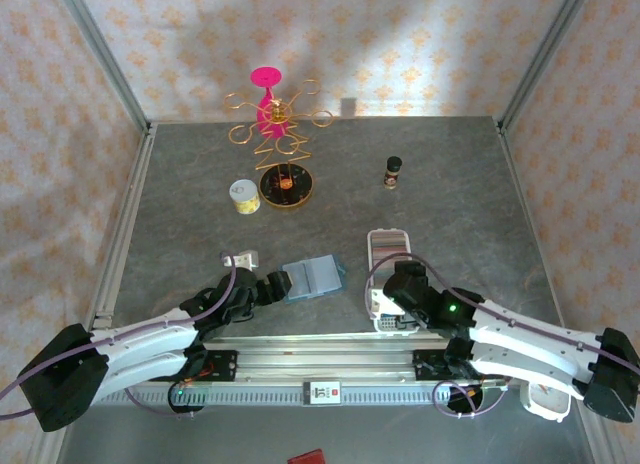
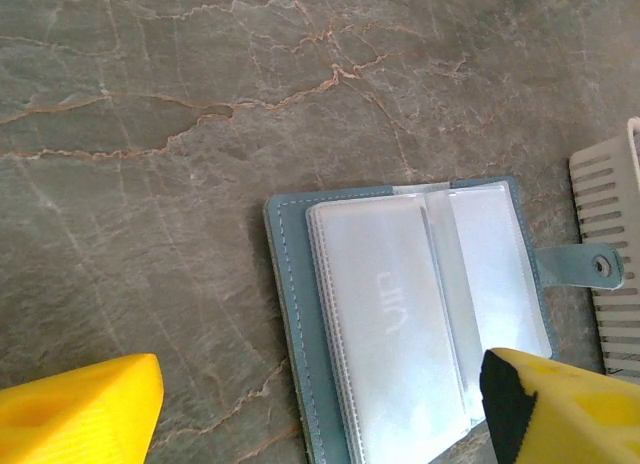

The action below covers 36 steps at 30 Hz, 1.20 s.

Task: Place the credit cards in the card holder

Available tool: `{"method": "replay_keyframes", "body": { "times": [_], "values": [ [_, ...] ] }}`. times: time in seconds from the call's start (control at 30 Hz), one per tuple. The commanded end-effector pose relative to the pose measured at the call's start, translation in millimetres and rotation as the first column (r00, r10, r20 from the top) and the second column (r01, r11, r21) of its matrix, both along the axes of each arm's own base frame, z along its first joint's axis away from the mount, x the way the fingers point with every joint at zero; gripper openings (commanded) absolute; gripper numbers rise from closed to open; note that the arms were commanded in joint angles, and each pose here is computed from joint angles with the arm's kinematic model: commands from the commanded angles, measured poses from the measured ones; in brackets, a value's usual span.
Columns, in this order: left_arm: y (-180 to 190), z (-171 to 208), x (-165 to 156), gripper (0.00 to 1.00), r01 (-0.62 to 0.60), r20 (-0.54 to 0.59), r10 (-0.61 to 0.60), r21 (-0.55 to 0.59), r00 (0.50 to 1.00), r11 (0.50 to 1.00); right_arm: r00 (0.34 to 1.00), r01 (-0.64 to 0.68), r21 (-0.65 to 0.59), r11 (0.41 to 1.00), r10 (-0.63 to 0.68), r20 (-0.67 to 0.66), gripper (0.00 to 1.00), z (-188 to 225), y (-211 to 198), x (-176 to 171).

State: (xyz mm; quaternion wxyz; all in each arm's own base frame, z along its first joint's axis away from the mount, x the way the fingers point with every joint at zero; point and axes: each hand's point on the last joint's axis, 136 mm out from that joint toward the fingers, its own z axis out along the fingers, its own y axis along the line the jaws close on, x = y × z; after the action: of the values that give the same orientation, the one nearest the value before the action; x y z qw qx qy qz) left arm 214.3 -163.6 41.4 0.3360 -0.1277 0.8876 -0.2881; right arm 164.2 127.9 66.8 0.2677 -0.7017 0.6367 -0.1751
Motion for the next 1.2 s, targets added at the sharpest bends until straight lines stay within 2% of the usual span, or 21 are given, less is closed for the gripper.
{"method": "replay_keyframes", "body": {
  "times": [0.0,0.33,0.6,0.87,0.97,1.17],
  "values": [
    [-1,0,0,0.86,0.011,0.001,-0.011,0.014,1.0,1.0,0.999,-0.014,-0.001,1.0,0.014,0.035,1.0,-2,5,7],
    [-1,-1,0,0.92,0.009,-0.004,-0.009,0.014,1.0,1.0,0.999,-0.034,-0.003,0.999,0.034,0.019,1.0,-16,12,12],
    [0,0,0,0.92,0.005,-0.004,-0.005,0.01,1.0,1.0,0.996,-0.015,0.056,0.998,0.01,0.09,0.99,7,17,26],
    [-3,0,0,0.89,0.01,-0.008,-0.01,0.002,1.0,1.0,0.998,-0.016,0.035,0.999,0.014,0.059,0.75,1,12,21],
    [-3,0,0,0.89,0.01,-0.009,-0.01,0.001,1.0,1.0,0.998,-0.016,0.039,0.999,0.013,0.057,0.69,3,13,21],
    [-3,-1,0,0.87,0.011,-0.012,-0.011,0.0,1.0,1.0,0.998,-0.014,0.049,0.999,0.011,0.059,0.66,10,14,21]
  ]
}}
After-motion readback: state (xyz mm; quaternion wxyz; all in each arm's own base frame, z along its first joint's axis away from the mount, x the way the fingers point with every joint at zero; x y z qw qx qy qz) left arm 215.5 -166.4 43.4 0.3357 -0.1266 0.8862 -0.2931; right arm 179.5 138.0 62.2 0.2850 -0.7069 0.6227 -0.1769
